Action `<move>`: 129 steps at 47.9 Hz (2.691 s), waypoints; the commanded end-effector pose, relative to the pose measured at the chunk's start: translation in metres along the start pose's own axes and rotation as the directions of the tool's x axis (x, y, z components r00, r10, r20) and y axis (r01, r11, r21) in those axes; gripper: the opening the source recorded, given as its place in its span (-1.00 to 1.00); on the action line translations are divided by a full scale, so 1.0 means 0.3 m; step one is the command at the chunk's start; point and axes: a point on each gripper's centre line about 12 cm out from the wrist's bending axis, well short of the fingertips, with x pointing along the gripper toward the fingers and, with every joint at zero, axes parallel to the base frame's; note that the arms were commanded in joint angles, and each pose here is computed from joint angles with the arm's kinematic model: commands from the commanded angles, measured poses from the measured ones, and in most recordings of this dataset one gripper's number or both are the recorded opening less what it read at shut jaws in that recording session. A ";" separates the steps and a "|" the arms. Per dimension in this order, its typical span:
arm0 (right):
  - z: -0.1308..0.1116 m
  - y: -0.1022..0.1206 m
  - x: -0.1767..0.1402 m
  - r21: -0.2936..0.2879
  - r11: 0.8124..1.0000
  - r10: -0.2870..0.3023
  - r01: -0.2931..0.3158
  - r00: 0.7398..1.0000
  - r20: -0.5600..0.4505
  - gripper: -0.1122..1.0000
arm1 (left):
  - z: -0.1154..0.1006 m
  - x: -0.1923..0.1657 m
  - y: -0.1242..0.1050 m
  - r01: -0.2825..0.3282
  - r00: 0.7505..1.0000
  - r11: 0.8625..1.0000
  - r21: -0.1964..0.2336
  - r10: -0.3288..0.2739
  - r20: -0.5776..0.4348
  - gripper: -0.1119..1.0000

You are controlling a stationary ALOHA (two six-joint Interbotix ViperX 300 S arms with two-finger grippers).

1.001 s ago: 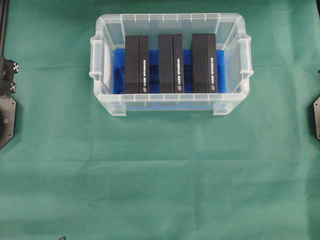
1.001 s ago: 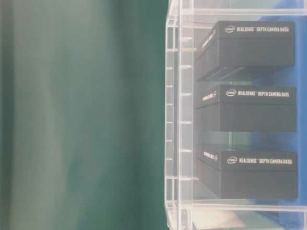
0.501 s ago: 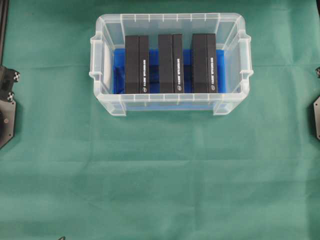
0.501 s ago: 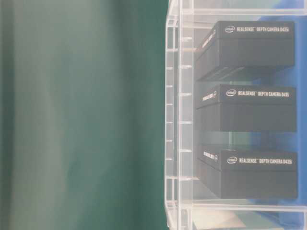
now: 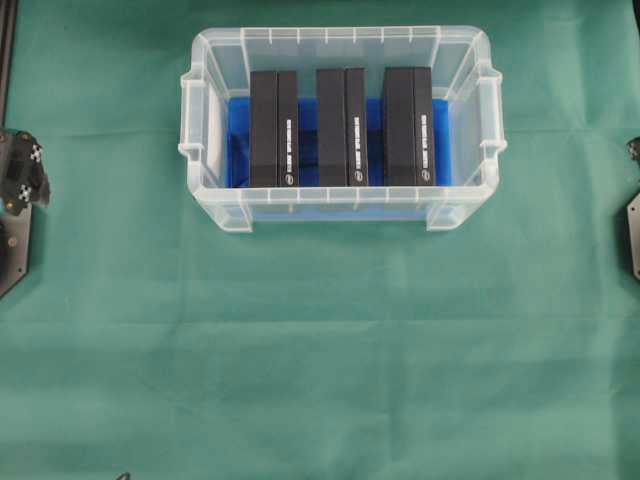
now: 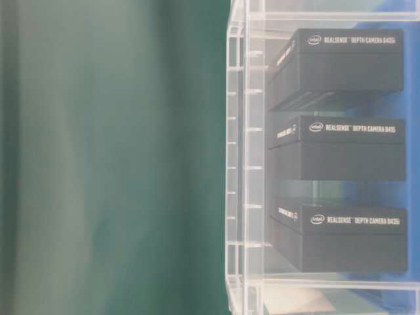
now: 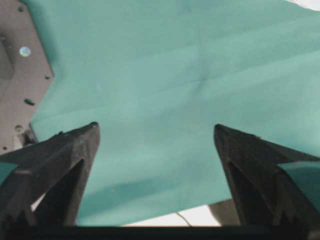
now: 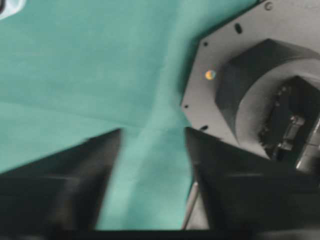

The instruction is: Take out the box from the case.

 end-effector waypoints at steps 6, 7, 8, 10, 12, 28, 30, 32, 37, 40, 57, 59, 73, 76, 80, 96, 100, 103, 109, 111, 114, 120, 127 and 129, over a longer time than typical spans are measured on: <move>0.006 0.003 -0.002 0.008 1.000 -0.003 0.003 1.000 0.010 0.91 | 0.002 -0.009 -0.005 0.012 1.000 1.000 -0.001 -0.012 0.003 0.90; 0.006 0.002 -0.002 0.009 1.000 -0.004 0.004 1.000 0.010 0.92 | 0.002 -0.009 -0.005 0.012 1.000 1.000 -0.001 -0.012 0.003 0.90; 0.006 0.003 0.001 0.009 1.000 -0.008 0.008 1.000 0.011 0.92 | 0.003 -0.009 -0.004 0.010 1.000 1.000 -0.004 -0.010 0.003 0.90; 0.006 0.004 -0.001 0.011 1.000 -0.005 0.004 1.000 0.012 0.91 | 0.003 -0.009 -0.005 0.012 1.000 1.000 -0.004 -0.012 0.003 0.90; 0.006 0.003 0.001 0.012 1.000 -0.008 0.008 1.000 0.011 0.91 | 0.004 -0.009 -0.004 0.010 1.000 1.000 -0.005 -0.010 0.004 0.90; 0.006 0.004 0.001 0.046 0.999 -0.009 0.009 1.000 0.011 0.91 | 0.008 -0.009 -0.003 0.009 1.000 1.000 -0.012 -0.009 0.006 0.89; 0.006 0.006 0.000 0.052 0.999 -0.005 0.004 1.000 0.012 0.91 | 0.009 -0.010 -0.004 0.012 1.000 1.000 -0.014 -0.012 0.005 0.89; 0.006 0.006 0.000 0.058 0.998 -0.003 0.002 1.000 0.012 0.91 | 0.008 -0.009 -0.004 0.011 1.000 1.000 -0.013 -0.011 0.004 0.89; 0.007 0.006 0.002 0.067 0.998 -0.005 0.004 1.000 0.012 0.91 | 0.008 -0.009 -0.004 0.011 1.000 1.000 -0.011 -0.011 0.004 0.89; 0.006 0.006 0.000 0.069 0.998 -0.003 0.002 1.000 0.012 0.91 | 0.008 -0.009 -0.004 0.011 1.000 1.000 -0.009 -0.011 0.004 0.89; 0.013 0.041 0.015 0.075 0.997 -0.015 0.014 1.000 0.011 0.91 | 0.013 -0.008 -0.003 0.010 1.000 1.000 -0.020 -0.010 0.007 0.89; 0.014 0.052 0.019 0.074 0.997 -0.010 0.009 1.000 0.012 0.91 | 0.014 -0.008 -0.003 0.010 1.000 1.000 -0.021 -0.010 0.007 0.89; 0.042 0.117 0.040 0.132 0.991 0.002 -0.004 1.000 0.016 0.90 | 0.031 -0.009 0.000 0.009 1.000 0.999 -0.045 -0.008 0.015 0.89; 0.052 0.138 0.045 0.147 0.989 0.015 -0.018 1.000 0.018 0.90 | 0.032 -0.009 0.001 0.007 1.000 0.999 -0.046 -0.006 0.015 0.89; 0.068 0.180 0.054 0.158 0.986 0.044 -0.047 0.999 0.026 0.90 | 0.033 -0.009 0.005 0.002 1.000 0.999 -0.043 -0.001 0.015 0.89; 0.113 0.339 0.078 0.172 0.984 0.049 -0.053 0.998 0.029 0.90 | 0.041 -0.009 0.012 -0.004 1.000 0.998 -0.058 0.005 0.018 0.89; 0.121 0.376 0.077 0.173 0.983 0.054 -0.058 0.998 0.028 0.90 | 0.042 -0.009 0.014 -0.011 1.000 0.999 -0.054 0.011 0.017 0.89; 0.125 0.406 0.076 0.171 0.983 0.063 -0.067 0.998 0.030 0.90 | 0.041 -0.011 0.019 -0.014 1.000 0.999 -0.042 0.014 0.017 0.89; 0.137 0.470 0.077 0.169 0.981 0.089 -0.093 0.995 0.034 0.90 | 0.045 -0.012 0.023 -0.017 1.000 0.999 -0.028 0.017 0.020 0.89; 0.140 0.486 0.083 0.168 0.981 0.092 -0.096 0.995 0.035 0.90 | 0.048 -0.012 0.024 -0.017 1.000 1.000 -0.026 0.018 0.021 0.89; 0.144 0.515 0.087 0.167 0.980 0.102 -0.107 0.994 0.037 0.90 | 0.051 -0.012 0.025 -0.018 1.000 1.000 -0.026 0.018 0.021 0.89; 0.153 0.568 0.098 0.167 0.977 0.130 -0.134 0.991 0.039 0.90 | 0.055 -0.011 0.026 -0.019 1.000 1.000 -0.021 0.019 0.023 0.89; 0.165 0.641 0.099 0.160 0.969 0.182 -0.187 0.982 0.048 0.90 | 0.060 -0.012 0.026 -0.014 1.000 1.000 -0.011 0.015 0.027 0.89; 0.167 0.657 0.102 0.160 0.968 0.188 -0.193 0.981 0.049 0.90 | 0.062 -0.012 0.026 -0.013 1.000 1.000 -0.010 0.014 0.028 0.89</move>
